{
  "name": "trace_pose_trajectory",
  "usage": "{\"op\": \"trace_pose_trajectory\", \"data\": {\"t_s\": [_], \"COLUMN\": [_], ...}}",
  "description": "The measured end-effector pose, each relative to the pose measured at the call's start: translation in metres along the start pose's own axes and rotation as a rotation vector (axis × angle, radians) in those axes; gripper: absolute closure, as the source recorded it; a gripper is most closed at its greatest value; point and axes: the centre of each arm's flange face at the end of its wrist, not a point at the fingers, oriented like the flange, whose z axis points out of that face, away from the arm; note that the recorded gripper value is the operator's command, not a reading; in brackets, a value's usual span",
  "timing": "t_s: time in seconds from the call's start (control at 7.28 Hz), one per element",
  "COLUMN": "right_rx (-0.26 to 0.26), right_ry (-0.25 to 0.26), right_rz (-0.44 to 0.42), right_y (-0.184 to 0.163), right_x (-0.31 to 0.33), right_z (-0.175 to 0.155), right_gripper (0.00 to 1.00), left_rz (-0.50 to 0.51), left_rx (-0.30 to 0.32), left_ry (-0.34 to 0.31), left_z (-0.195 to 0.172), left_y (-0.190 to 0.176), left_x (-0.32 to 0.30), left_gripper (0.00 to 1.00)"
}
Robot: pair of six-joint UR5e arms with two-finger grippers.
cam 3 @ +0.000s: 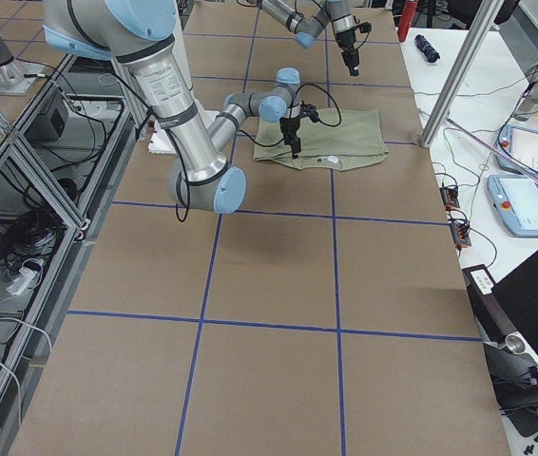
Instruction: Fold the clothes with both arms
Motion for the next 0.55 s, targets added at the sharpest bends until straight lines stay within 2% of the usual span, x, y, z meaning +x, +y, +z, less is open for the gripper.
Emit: {"op": "trace_pose_trajectory", "data": {"t_s": [0.55], "right_rx": [-0.013], "right_ry": [0.036], "right_rz": [0.001], "right_y": [-0.008], "right_x": [0.022], "right_z": [0.014], "right_gripper": [0.0], "left_rz": [-0.001], "left_rx": [0.0], "left_ry": [-0.001], "left_z": [0.0], "left_y": [0.0], "left_x": [-0.002], "left_gripper": [0.5]}}
